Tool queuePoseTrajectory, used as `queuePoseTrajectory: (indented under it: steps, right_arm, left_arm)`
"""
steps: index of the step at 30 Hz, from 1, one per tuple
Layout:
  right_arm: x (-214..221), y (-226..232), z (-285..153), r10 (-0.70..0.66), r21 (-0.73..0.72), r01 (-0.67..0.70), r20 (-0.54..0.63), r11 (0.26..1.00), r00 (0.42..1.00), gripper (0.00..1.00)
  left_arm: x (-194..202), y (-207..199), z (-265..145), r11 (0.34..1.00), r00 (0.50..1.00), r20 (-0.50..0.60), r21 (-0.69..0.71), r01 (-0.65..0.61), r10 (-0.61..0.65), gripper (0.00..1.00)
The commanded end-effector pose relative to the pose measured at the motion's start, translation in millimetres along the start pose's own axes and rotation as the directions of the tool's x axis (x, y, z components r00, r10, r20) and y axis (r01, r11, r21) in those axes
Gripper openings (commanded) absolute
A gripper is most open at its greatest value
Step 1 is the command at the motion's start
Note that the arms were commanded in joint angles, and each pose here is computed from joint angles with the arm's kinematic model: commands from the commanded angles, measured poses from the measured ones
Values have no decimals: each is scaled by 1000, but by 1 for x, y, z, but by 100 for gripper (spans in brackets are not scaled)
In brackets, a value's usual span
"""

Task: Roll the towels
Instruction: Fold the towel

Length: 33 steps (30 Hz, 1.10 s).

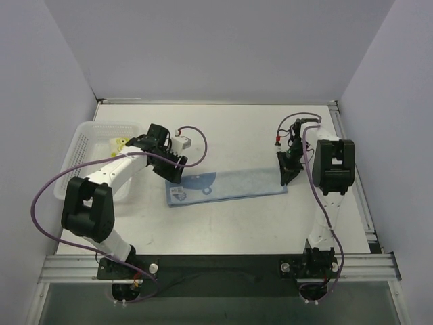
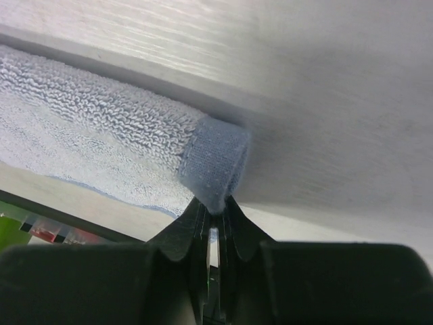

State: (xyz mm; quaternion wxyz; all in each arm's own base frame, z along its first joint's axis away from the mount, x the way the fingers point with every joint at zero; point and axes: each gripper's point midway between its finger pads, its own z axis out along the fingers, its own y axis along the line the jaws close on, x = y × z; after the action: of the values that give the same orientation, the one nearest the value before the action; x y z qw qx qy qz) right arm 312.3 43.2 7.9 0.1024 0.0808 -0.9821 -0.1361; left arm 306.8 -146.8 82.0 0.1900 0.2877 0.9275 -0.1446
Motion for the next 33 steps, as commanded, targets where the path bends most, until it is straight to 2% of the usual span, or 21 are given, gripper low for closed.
queuePoseTrajectory:
  steps: [1,5,10,15,19,25,33]
  right_arm:
    - [11,-24,-41,-9,44,7,55,999,998,0]
    - [10,-15,-72,-47,27,44,117,999,992,0]
    - [10,31,-84,-101,-68,112,147,991,984,0]
    - [10,93,-74,-243,-120,260,137,958,960,0]
    - [0,129,-63,-303,-149,320,123,936,945,0]
    - [-5,177,-41,-398,-180,406,82,896,914,0]
    - [-8,191,-1,-431,-171,426,13,888,902,0]
  left_arm:
    - [-23,-14,-11,996,996,84,79,-30,23,65]
    - [-14,-28,-10,988,997,70,154,-23,12,64]
    - [-6,-24,-8,985,999,48,170,7,-16,63]
    - [6,-21,0,971,995,5,217,98,-101,61]
    - [17,-13,9,955,984,-40,234,180,-175,57]
    - [21,-6,9,951,978,-47,231,207,-201,56]
    - [28,-7,7,952,977,-50,220,213,-207,57]
